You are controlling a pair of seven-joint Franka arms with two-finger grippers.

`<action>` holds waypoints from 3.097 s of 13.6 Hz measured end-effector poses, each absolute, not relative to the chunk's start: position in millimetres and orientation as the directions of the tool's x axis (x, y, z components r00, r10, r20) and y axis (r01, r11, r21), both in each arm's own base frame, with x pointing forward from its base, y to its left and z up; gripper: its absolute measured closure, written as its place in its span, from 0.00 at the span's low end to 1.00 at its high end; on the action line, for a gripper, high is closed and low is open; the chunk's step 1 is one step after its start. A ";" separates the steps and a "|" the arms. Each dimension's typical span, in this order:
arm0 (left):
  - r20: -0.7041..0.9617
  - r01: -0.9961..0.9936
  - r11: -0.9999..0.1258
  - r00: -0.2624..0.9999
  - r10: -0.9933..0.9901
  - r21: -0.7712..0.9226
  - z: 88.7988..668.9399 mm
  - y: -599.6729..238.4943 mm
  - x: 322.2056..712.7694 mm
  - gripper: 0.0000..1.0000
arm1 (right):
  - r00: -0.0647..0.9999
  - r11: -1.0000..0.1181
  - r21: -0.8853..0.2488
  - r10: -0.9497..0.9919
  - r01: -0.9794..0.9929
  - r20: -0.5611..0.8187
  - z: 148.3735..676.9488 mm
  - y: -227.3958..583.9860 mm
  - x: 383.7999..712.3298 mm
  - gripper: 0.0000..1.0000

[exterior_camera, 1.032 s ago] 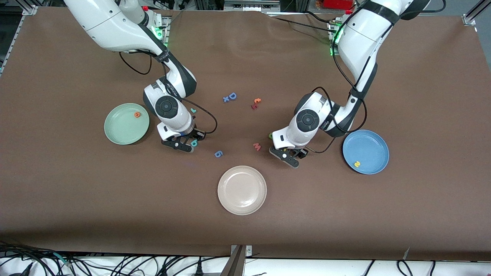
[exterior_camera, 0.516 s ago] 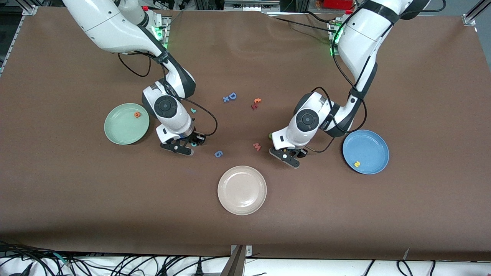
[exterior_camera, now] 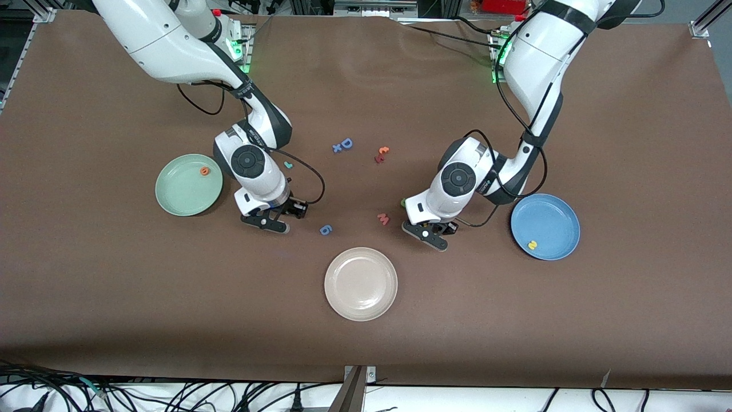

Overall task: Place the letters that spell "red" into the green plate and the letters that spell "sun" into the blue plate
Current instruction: 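Grasp the 9 with the right gripper while the left gripper grasps the n, then release the 9 on the green plate while the left gripper releases the n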

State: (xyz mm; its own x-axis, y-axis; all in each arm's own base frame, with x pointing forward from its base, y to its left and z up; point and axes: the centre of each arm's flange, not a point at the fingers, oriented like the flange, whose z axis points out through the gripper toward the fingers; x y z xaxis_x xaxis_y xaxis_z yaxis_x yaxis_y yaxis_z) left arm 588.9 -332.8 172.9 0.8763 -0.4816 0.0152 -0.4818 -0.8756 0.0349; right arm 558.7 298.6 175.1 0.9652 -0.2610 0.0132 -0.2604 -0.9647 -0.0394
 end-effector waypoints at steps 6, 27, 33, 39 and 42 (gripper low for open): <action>0.015 -0.481 -0.876 0.877 -0.480 0.035 173.4 -333.2 588.8 0.68 | 0.965 -0.964 -0.035 -0.263 -0.262 0.014 176.4 296.5 559.7 0.60; -0.114 -0.492 -0.870 0.864 -0.490 0.012 234.8 -250.8 623.0 0.73 | 0.949 -0.986 0.129 -0.140 -0.107 -0.282 260.8 64.5 574.1 0.71; -0.195 -0.526 -0.849 0.830 -0.523 0.040 269.2 -153.0 641.1 0.73 | 0.945 -0.988 0.120 -0.133 -0.101 -0.299 198.8 15.0 525.2 0.71; -0.199 -0.555 -0.828 0.805 -0.559 0.079 269.3 -62.0 653.9 0.73 | 0.942 -0.988 0.117 -0.135 -0.103 -0.308 178.7 12.1 504.5 0.53; -0.213 -0.567 -0.821 0.796 -0.566 0.065 265.1 -59.3 653.0 0.73 | 0.944 -0.985 0.120 -0.155 -0.124 -0.293 187.5 12.7 507.0 0.21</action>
